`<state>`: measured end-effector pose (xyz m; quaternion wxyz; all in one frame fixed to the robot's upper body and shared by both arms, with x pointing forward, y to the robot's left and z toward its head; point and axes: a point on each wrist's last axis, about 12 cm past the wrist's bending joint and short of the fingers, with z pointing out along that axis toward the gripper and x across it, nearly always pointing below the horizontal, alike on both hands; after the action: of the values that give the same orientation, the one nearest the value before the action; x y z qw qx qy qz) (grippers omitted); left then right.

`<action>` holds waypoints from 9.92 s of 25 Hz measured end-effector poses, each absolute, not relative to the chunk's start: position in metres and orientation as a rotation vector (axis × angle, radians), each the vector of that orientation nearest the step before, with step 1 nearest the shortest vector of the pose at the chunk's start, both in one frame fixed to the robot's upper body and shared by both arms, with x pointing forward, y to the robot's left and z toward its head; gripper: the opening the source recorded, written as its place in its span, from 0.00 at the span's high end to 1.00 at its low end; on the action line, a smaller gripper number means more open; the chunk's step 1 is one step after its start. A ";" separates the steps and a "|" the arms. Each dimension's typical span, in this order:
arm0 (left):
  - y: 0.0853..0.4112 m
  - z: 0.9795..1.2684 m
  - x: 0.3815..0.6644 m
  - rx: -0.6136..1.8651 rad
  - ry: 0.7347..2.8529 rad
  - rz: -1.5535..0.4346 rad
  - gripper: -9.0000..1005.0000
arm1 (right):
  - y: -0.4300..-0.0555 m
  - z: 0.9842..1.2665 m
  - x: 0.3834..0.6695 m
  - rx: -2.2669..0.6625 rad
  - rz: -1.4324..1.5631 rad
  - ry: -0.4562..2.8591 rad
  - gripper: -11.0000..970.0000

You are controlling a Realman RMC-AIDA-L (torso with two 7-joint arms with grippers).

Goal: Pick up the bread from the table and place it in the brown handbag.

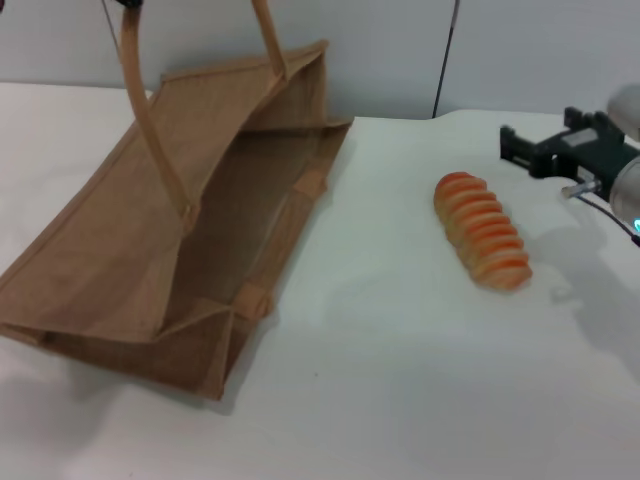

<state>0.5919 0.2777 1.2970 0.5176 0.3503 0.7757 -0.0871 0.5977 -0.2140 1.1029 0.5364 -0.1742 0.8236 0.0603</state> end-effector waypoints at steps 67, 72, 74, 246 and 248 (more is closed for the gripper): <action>0.237 1.332 0.586 0.962 1.744 -0.135 0.87 | -0.179 1.084 0.598 -0.733 0.164 2.377 0.14; 0.237 1.331 0.587 0.959 1.743 -0.134 0.87 | -0.180 1.086 0.600 -0.733 0.161 2.375 0.20; 0.237 1.331 0.587 0.957 1.745 -0.135 0.87 | -0.181 1.087 0.601 -0.720 0.162 2.378 0.21; 0.205 1.274 0.604 0.902 1.525 -0.552 0.17 | -0.255 1.120 0.640 -0.406 0.133 2.288 0.14; 0.216 1.267 0.604 0.863 1.534 -0.505 0.17 | -0.258 1.118 0.640 -0.380 0.132 2.268 0.14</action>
<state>0.6045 0.2163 1.2668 0.6092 0.3738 0.6644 -0.2186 0.6396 -0.2578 1.1178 0.4069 -0.1508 0.8994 0.0523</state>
